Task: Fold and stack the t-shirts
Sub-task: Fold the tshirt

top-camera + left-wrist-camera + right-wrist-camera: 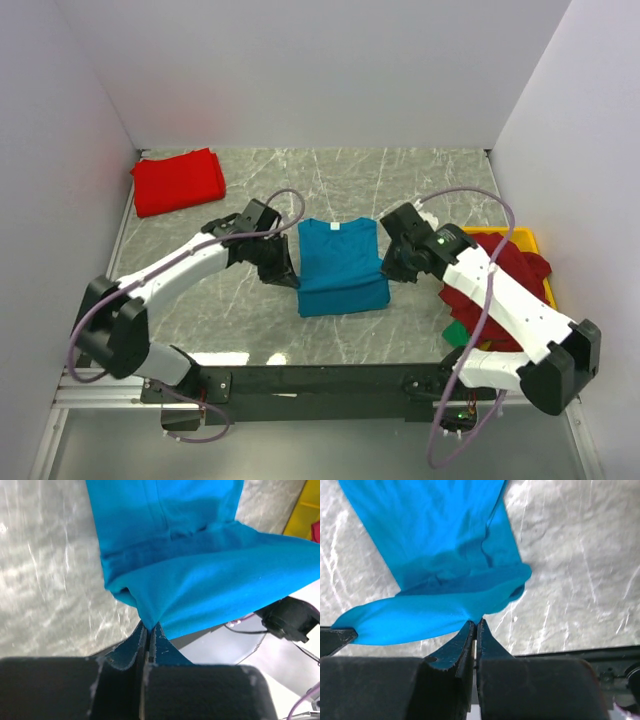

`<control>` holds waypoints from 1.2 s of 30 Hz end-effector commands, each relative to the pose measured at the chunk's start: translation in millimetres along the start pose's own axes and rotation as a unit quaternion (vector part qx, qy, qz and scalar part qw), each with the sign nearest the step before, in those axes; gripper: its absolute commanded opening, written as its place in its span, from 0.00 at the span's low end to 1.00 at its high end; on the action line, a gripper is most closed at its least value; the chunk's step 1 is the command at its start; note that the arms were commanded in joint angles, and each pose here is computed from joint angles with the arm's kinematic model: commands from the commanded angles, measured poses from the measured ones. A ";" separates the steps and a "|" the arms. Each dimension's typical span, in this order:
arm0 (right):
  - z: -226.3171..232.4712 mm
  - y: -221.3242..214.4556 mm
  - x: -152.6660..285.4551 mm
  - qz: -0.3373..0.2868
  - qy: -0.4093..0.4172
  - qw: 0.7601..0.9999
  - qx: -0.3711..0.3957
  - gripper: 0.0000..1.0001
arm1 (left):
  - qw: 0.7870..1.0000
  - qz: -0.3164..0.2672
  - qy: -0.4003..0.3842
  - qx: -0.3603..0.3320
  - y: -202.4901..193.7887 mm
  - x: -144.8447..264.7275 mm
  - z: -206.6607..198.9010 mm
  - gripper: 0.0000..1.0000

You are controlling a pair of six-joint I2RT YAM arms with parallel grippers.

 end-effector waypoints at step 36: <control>79.1 127.9 -97.1 -0.008 -0.027 0.998 0.064 0.00 | 0.999 -0.026 -0.005 0.026 140.2 -59.4 56.9 0.00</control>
Point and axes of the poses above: each gripper's point midway between its finger pads, its own x axis back along the fingers, its own z axis along the line the jaws close on, y = z × x, the point moved 9 cm from there along x, back along the fingers, and after that the axes turned 15 degrees about -x, right-handed, at the moved point
